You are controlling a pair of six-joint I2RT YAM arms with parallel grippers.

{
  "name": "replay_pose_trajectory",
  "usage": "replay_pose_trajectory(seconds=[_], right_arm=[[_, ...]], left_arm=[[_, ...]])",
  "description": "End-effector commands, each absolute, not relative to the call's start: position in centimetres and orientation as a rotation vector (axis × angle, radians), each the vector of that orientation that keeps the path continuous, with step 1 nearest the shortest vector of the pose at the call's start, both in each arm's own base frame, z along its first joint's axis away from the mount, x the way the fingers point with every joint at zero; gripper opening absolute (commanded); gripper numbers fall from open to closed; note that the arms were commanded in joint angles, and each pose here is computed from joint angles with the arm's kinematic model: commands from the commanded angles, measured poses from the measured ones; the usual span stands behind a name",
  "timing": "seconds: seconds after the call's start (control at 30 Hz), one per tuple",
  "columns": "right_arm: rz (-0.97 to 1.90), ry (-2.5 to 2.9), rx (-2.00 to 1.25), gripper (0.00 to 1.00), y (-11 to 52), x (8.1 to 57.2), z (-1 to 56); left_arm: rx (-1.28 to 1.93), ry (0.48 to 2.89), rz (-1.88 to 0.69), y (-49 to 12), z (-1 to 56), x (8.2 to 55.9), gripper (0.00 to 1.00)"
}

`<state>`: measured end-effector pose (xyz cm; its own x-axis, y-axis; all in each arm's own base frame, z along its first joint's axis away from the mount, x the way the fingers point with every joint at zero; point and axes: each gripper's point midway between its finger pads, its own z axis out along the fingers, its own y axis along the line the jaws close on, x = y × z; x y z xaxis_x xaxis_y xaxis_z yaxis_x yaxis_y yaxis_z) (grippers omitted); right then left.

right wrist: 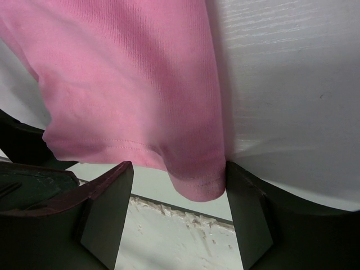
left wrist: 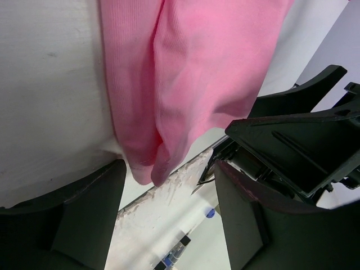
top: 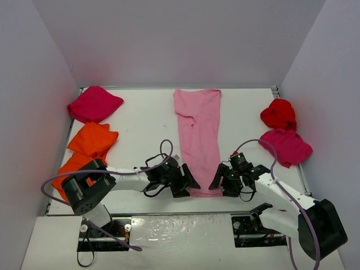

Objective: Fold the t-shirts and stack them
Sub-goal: Fold the tshirt

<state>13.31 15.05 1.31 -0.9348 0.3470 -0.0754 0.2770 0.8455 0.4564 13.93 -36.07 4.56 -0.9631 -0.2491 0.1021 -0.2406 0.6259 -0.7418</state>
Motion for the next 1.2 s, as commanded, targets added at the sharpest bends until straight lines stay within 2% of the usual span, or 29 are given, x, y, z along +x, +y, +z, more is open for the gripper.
replay_pose_trajectory(seconds=[0.0,0.13,0.3,0.53,0.87,1.17], right_arm=[[0.447,2.918,0.496,0.64,12.2,11.8,-1.5],[0.445,2.914,0.496,0.63,12.1,11.9,-1.5],[0.442,2.913,0.496,0.47,12.1,11.9,-1.5],[0.446,2.91,0.495,0.46,12.1,11.9,-1.5],[0.455,2.907,0.492,0.52,12.1,11.8,-1.3],[0.452,2.911,0.491,0.52,12.1,11.7,-1.4]], left_arm=[[-0.438,2.825,-1.249,-35.9,3.8,14.0,0.6],[-0.446,2.822,-1.25,-35.4,4.1,13.7,0.54],[-0.452,2.829,-1.19,-34.3,4.2,13.4,0.39],[-0.444,2.83,-1.183,-34.4,4.3,13.5,0.38],[-0.454,2.822,-1.183,-34.9,3.7,14.0,0.4],[-0.468,2.794,-1.275,-36.3,2.8,14.5,0.4]])
